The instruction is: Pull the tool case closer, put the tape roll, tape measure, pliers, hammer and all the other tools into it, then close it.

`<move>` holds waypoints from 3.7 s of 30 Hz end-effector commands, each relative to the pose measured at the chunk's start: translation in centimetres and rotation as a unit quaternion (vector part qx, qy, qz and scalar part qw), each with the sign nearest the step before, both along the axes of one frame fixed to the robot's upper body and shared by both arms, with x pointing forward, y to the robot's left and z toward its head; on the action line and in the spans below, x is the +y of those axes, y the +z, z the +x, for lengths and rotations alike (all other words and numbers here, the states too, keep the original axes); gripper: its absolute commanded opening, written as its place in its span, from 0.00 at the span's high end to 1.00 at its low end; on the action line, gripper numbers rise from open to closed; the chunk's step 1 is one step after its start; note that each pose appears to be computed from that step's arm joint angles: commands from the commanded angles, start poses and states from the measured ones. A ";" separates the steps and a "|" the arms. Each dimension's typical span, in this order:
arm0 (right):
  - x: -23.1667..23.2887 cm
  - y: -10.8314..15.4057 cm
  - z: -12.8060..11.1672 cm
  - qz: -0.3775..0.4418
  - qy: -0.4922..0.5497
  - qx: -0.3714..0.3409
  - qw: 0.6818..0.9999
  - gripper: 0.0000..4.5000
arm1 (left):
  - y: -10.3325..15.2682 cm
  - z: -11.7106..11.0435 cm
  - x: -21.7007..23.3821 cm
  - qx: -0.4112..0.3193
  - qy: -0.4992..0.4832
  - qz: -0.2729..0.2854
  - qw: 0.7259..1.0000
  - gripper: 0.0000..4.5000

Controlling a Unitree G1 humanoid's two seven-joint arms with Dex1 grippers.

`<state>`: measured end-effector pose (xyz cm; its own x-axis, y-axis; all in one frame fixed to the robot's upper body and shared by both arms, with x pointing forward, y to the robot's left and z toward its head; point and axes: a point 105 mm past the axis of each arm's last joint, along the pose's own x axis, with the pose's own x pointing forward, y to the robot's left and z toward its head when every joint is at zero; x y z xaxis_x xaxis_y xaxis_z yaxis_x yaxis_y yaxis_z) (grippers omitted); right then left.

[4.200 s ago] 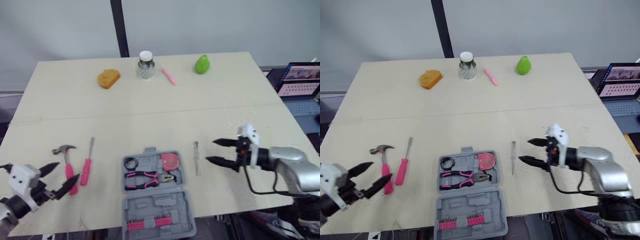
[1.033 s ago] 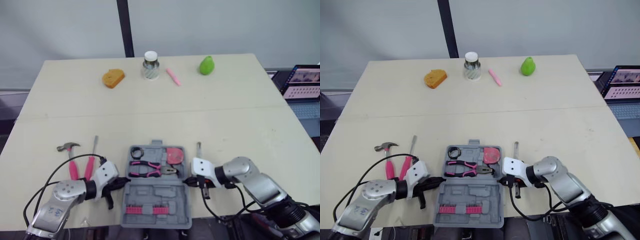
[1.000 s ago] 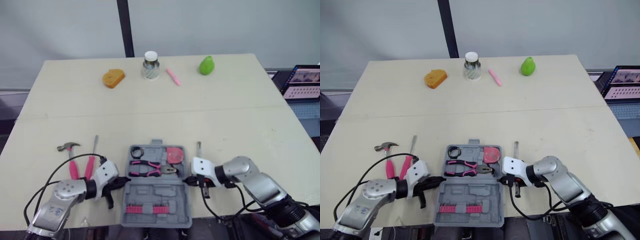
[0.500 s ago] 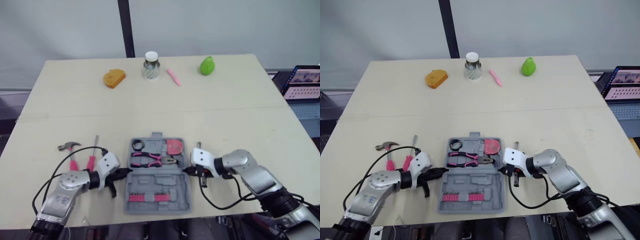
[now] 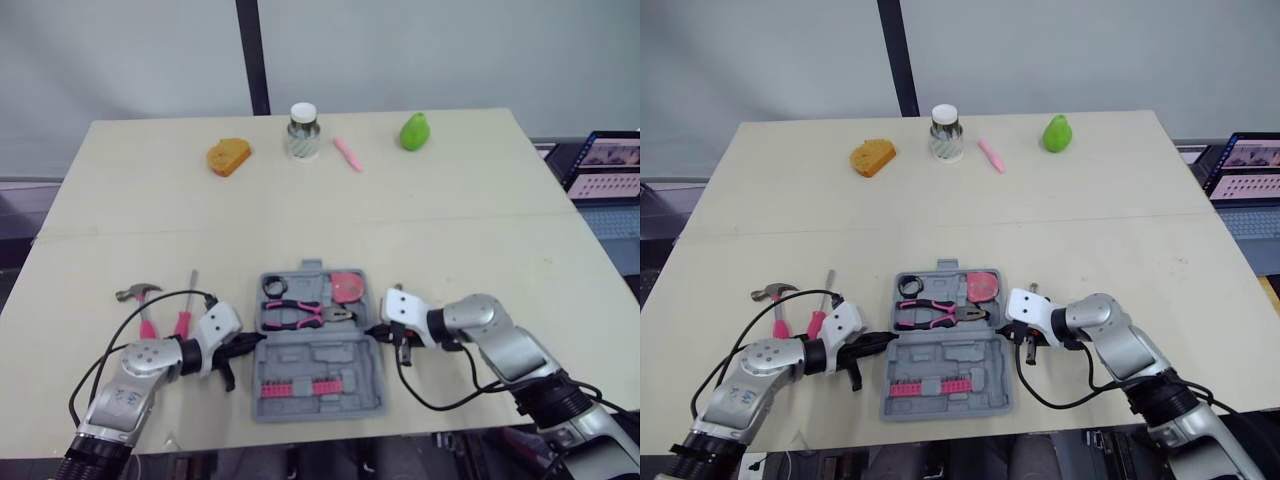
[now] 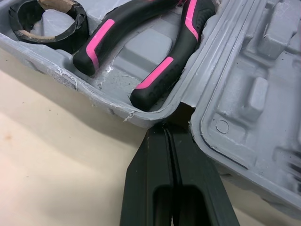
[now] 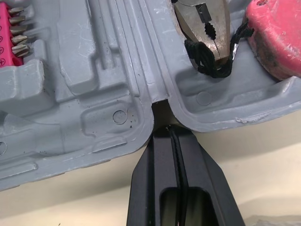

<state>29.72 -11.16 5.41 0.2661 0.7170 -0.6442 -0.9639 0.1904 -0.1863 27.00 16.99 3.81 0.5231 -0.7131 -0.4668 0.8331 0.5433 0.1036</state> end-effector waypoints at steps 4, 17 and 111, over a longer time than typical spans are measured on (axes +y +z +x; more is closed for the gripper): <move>0.7 1.0 0.7 0.015 0.002 -0.029 0.999 1.00 | 0.0 0.6 -0.5 -0.012 0.002 0.000 1.000 0.99; 0.6 1.0 0.8 0.015 0.001 -0.030 0.999 1.00 | 0.1 0.8 -0.5 -0.013 0.002 -0.003 1.000 0.99; -23.3 5.1 -0.5 0.192 -0.442 -0.056 0.874 0.01 | 6.7 -10.3 23.1 -0.080 0.436 -0.011 0.896 0.00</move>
